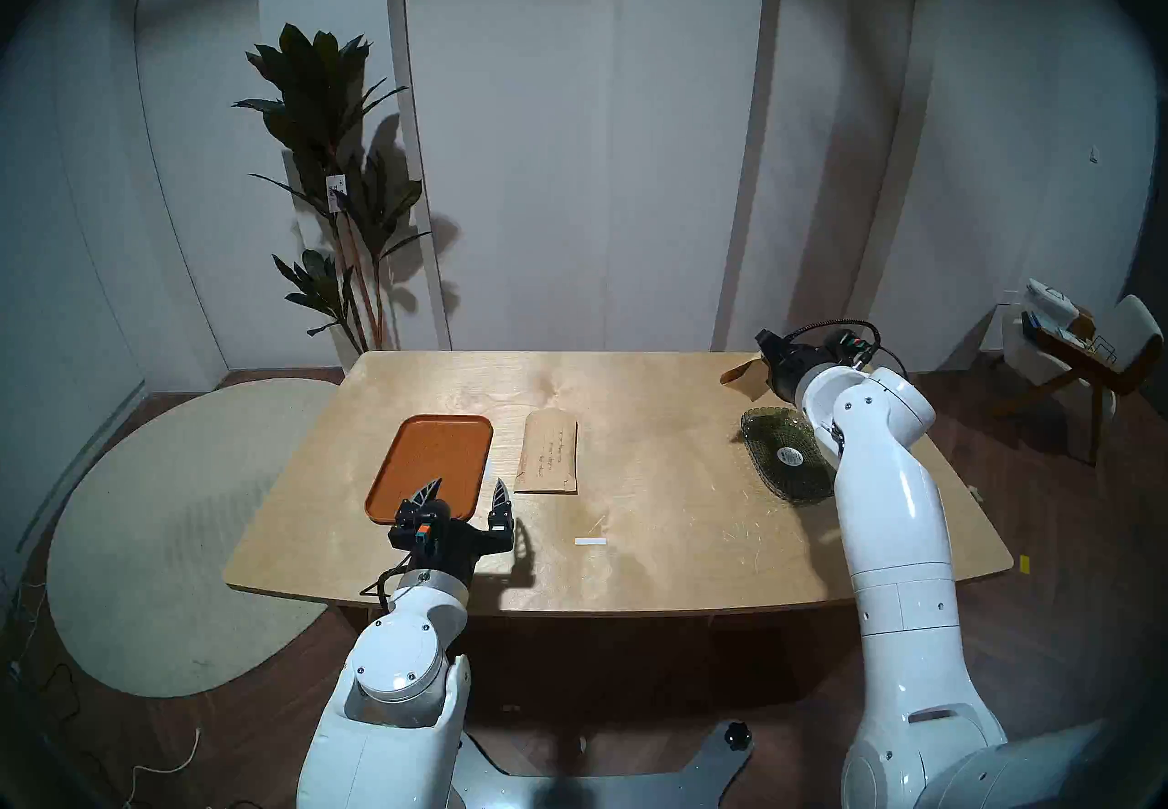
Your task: Sort the mail into the trays, one tray per recipient
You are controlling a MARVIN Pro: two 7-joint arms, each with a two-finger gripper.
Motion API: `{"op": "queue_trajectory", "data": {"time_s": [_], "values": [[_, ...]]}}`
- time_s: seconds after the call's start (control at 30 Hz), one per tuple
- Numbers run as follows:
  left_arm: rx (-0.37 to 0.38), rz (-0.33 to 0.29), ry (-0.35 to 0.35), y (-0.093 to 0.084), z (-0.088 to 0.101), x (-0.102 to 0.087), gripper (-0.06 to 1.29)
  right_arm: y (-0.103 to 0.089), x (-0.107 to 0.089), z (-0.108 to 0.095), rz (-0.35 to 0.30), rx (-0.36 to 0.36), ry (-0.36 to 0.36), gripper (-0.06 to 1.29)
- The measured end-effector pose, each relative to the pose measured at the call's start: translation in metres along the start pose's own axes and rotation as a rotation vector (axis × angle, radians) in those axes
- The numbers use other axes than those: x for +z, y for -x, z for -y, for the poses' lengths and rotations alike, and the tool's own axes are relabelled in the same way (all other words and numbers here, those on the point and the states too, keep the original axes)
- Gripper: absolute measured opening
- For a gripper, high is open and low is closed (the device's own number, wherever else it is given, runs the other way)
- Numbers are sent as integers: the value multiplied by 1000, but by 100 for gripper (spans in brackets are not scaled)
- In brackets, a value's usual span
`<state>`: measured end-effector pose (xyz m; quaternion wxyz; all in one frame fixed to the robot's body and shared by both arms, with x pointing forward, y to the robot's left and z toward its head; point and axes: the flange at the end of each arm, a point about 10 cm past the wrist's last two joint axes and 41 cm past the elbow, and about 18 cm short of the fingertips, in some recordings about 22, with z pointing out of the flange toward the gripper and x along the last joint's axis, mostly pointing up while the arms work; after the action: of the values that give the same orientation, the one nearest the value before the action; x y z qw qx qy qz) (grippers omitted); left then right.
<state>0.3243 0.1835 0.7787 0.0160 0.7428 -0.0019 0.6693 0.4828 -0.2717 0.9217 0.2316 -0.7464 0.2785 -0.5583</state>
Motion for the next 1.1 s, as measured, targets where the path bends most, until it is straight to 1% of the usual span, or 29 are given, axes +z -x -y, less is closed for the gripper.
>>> {"op": "queue_trajectory", "data": {"time_s": [0.27, 0.43, 0.73, 1.1], "values": [[0, 0, 0, 0, 0, 0, 123, 6, -5, -21, 27, 9, 28, -3], [0, 0, 0, 0, 0, 0, 123, 12, -4, -28, 44, 9, 33, -3], [0, 0, 0, 0, 0, 0, 123, 21, 2, -29, 68, -1, 23, -3], [0, 0, 0, 0, 0, 0, 123, 25, 5, -34, 86, -7, 20, -3]]}}
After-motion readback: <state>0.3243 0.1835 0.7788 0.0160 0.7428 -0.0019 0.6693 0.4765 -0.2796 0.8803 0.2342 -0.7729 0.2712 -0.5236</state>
